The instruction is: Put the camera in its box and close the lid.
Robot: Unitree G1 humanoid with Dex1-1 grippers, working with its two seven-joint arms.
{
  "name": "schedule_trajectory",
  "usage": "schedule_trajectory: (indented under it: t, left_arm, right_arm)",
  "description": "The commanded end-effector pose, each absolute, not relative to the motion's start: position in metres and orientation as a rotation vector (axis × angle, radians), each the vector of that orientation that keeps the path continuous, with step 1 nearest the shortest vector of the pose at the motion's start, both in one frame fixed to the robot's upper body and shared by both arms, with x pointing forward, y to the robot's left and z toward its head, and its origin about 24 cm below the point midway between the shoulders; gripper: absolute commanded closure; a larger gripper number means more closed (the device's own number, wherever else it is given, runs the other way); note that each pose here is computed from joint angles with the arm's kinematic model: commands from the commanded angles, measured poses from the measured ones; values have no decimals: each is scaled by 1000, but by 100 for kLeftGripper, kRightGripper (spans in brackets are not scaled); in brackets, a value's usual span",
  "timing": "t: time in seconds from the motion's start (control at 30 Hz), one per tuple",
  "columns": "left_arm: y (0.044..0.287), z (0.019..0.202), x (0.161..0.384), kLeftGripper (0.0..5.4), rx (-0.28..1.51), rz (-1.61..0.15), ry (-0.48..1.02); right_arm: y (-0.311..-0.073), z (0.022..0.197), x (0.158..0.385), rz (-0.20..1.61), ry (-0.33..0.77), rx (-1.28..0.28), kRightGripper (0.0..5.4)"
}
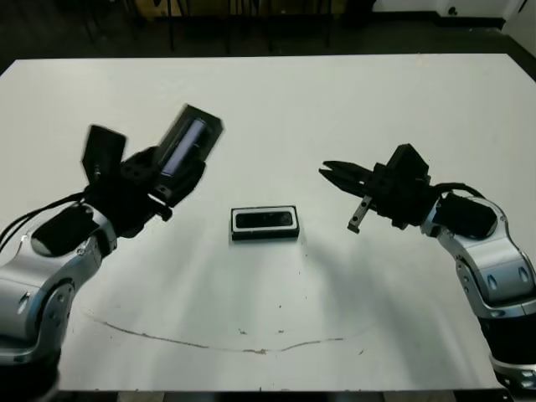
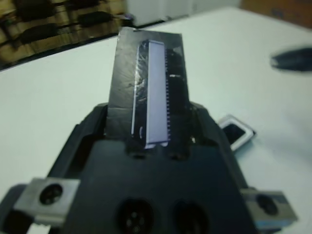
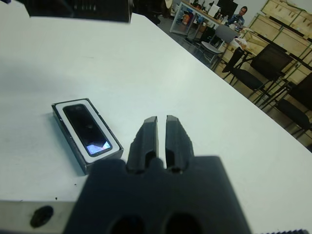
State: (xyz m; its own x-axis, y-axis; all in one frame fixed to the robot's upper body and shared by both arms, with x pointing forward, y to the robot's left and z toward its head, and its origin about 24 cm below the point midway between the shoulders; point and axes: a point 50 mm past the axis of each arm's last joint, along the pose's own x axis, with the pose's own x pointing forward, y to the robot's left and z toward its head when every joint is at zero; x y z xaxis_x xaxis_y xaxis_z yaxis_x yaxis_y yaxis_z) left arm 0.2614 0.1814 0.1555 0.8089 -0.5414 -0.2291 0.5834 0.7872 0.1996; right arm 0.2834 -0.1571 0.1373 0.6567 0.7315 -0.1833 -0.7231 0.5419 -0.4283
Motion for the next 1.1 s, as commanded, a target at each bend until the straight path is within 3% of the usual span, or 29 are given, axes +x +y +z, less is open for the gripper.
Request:
schedule_trajectory:
  t: [0.03,0.27,0.47,0.77,1.1]
  left_arm:
    - [188,146,275,259,337,-707,220]
    - [199,124,311,259,439,-879,302]
    - [200,112,327,260,467,-986,390]
    - [197,99,331,260,338,-1114,439]
    - [199,100,329,260,111,-1174,359]
  right_arm:
    - [-164,132,284,829,9,-520,540]
    - [-179,134,294,769,4,-450,540]
    - [-188,140,299,727,-4,-445,540]
    - [-193,136,303,730,8,-416,540]
    - [-194,134,306,733,26,-413,540]
